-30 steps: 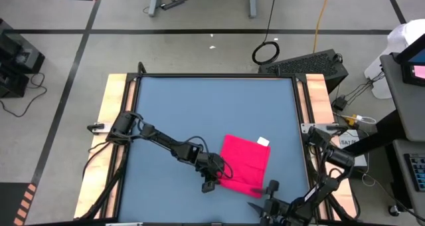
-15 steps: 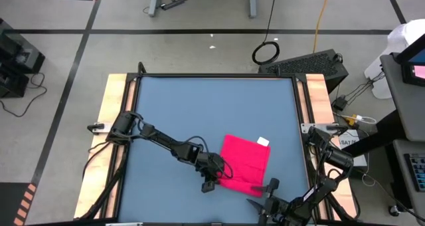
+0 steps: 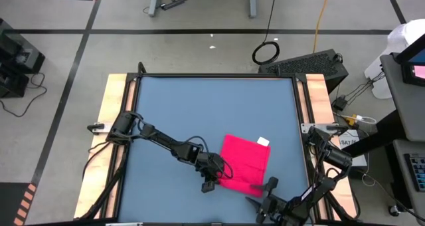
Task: Roll towel
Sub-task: Roll the red towel
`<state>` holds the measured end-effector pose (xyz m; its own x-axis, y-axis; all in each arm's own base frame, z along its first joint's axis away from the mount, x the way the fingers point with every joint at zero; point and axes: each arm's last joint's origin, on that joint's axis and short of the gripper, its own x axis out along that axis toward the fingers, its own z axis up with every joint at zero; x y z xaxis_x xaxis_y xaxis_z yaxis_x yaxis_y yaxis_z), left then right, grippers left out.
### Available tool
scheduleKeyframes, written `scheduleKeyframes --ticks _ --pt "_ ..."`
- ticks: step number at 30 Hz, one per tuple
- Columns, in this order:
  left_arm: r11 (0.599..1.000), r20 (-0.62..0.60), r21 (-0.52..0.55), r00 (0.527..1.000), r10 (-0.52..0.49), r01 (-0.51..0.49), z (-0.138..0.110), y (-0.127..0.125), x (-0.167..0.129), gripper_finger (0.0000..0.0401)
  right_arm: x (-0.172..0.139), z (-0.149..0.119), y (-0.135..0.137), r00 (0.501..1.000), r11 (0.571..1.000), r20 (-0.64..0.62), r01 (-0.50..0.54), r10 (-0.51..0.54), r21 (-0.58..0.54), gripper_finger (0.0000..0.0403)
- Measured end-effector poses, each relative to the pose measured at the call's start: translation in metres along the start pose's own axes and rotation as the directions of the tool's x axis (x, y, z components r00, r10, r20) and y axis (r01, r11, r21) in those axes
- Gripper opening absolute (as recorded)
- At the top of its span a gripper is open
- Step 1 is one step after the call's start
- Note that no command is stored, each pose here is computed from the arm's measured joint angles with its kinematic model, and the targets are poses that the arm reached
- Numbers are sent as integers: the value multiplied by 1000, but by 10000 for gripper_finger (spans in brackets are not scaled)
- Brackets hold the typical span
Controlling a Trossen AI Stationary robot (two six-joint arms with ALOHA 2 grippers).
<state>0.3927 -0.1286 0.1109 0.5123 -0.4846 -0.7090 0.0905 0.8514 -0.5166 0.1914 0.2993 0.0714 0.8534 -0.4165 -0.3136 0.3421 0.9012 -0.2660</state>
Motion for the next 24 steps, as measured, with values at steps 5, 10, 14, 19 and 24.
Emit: scheduleKeyframes --ticks 5,10,14,19,24 --pt "1000 0 0 1000 0 0 0 0 0 33 2 -14 -12 999 995 -53 12 -7 102 254" --pt "1000 9 0 1000 16 -16 0 0 0 33 4 -25 -17 996 973 -86 2 18 231 254" --pt "998 35 -11 998 59 -59 2 2 -1 33 5 -26 -15 996 963 -85 -11 35 268 254" --pt "994 68 24 992 106 -108 6 0 -10 60 5 -24 -11 995 947 -80 -29 57 321 241" --pt "989 108 97 989 104 -114 16 -13 -33 124 5 -23 -9 994 929 -79 -36 70 368 204"
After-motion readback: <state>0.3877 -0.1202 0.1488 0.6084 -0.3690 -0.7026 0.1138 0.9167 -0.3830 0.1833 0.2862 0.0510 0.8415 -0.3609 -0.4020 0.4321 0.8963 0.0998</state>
